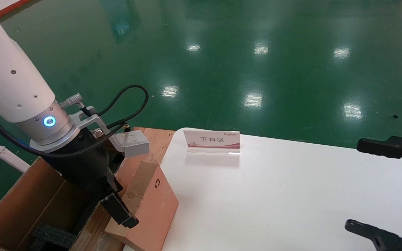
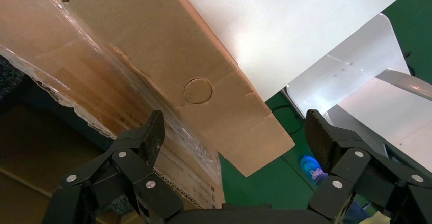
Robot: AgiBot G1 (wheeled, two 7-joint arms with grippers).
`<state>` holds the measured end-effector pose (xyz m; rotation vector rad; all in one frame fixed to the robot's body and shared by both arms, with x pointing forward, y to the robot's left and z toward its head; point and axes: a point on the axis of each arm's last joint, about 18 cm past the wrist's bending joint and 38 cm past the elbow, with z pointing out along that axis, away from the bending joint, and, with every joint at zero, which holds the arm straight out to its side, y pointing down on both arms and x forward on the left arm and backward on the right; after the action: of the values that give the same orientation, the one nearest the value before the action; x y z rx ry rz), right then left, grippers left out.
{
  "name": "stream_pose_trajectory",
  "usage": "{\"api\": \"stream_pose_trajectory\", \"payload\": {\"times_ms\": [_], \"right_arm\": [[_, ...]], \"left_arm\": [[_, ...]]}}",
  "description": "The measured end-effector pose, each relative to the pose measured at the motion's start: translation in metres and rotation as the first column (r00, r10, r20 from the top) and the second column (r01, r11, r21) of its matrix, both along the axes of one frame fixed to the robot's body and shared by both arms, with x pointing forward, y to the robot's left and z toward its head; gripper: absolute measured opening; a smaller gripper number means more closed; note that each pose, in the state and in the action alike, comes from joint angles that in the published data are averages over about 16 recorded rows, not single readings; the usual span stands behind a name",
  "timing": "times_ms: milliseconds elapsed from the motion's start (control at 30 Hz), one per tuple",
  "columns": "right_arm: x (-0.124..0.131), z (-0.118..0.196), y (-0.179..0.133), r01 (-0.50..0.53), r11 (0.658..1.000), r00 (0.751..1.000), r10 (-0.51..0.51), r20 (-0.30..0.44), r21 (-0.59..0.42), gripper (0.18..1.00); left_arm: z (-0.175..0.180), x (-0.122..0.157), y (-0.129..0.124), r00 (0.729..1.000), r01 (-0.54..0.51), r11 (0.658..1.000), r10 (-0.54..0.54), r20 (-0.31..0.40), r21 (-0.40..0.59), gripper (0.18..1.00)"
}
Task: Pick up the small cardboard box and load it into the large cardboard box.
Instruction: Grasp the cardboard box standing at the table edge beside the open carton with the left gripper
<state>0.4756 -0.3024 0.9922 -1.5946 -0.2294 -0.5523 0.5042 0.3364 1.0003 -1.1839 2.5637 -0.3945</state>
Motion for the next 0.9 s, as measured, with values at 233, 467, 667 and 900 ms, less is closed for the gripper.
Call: {"api": "stream_pose_trajectory", "payload": {"times_ms": [233,467,667,900], "right_arm": [[0.000,0.000,0.000,0.000,1.000,1.000,0.000,0.000,0.000,1.001],[0.000,0.000,0.000,0.000,1.000,1.000,0.000,0.000,0.000,1.001],[0.000,0.000,0.000,0.000,1.000,1.000,0.000,0.000,0.000,1.001],[0.000,0.000,0.000,0.000,1.000,1.000,0.000,0.000,0.000,1.001]], "left_arm": [[-0.004,0.002,0.000,1.000,0.006,1.000,-0.006,0.004,-0.016,1.001],[-0.006,0.004,0.000,1.000,0.008,1.000,-0.008,0.006,-0.022,1.001],[-0.007,0.005,0.000,1.000,0.002,1.000,-0.002,0.003,-0.016,1.001],[-0.010,0.011,0.001,1.000,-0.010,1.000,0.010,0.002,-0.004,1.001]]}}
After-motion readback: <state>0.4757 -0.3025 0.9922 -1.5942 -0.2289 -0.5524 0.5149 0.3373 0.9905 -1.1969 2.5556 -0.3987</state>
